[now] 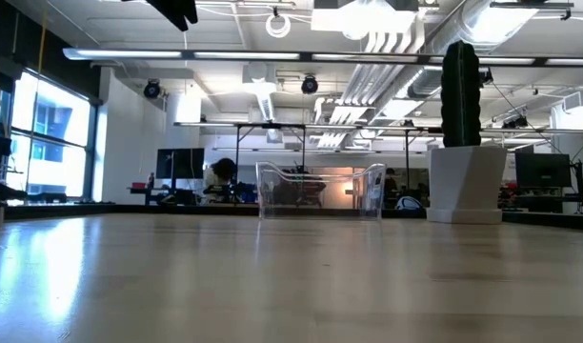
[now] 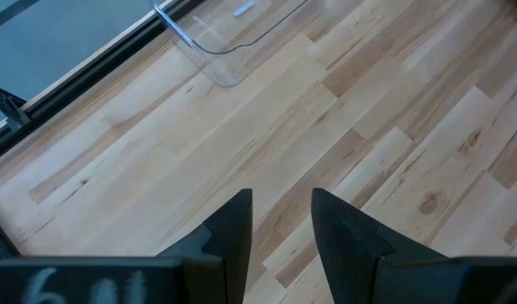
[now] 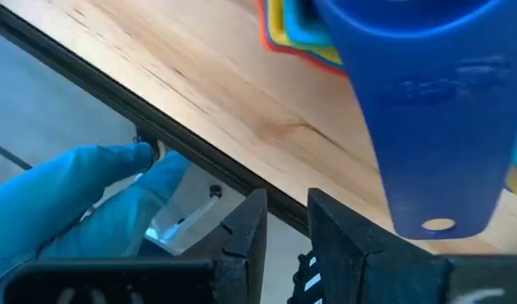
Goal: Nest measuring cups in basket
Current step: Stack the purple measuring cup on the top of the light blue measuring cup, then move the measuring cups to the center of the table
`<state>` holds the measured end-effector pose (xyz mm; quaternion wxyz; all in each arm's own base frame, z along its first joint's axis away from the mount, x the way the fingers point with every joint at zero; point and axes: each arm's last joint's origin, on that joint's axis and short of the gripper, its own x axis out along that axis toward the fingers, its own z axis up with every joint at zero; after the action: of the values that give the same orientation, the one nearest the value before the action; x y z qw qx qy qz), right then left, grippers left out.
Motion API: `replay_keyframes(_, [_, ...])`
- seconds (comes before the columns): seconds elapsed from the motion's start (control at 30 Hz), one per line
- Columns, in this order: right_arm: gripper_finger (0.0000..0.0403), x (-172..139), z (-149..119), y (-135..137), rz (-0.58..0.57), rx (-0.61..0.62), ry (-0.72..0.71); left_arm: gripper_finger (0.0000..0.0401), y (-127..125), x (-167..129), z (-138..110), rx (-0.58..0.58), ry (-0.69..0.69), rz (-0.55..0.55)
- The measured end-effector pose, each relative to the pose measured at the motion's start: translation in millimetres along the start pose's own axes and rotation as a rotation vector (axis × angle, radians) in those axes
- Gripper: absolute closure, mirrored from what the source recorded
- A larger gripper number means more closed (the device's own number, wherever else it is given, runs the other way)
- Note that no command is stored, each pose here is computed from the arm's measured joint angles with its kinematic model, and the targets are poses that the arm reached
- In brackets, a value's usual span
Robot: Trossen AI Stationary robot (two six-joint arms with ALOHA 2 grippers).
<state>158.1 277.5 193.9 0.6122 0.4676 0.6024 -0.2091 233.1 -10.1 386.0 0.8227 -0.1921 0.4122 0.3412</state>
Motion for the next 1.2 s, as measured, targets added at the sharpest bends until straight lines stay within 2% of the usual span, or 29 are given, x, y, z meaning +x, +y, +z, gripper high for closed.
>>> replay_keyframes(0.53, [0.0378,-1.4,15.8,-10.6,-0.148,0.073,-0.091,0.0286,0.0,0.0,0.0,0.0,0.0,0.0])
replay_keyframes(0.77, [0.0382,-0.9,19.2,-5.7,-0.121,0.052,-0.078,0.0286,0.0,0.0,0.0,0.0,0.0,0.001])
replay_keyframes(0.9, [0.0382,-0.6,18.5,-3.8,-0.096,0.082,-0.079,0.0286,0.1,0.0,0.0,0.0,0.0,0.001])
replay_keyframes(1.2, [0.0389,2.3,22.7,-10.9,-0.187,0.119,-0.113,0.0286,0.1,0.0,-0.1,0.0,0.0,0.001])
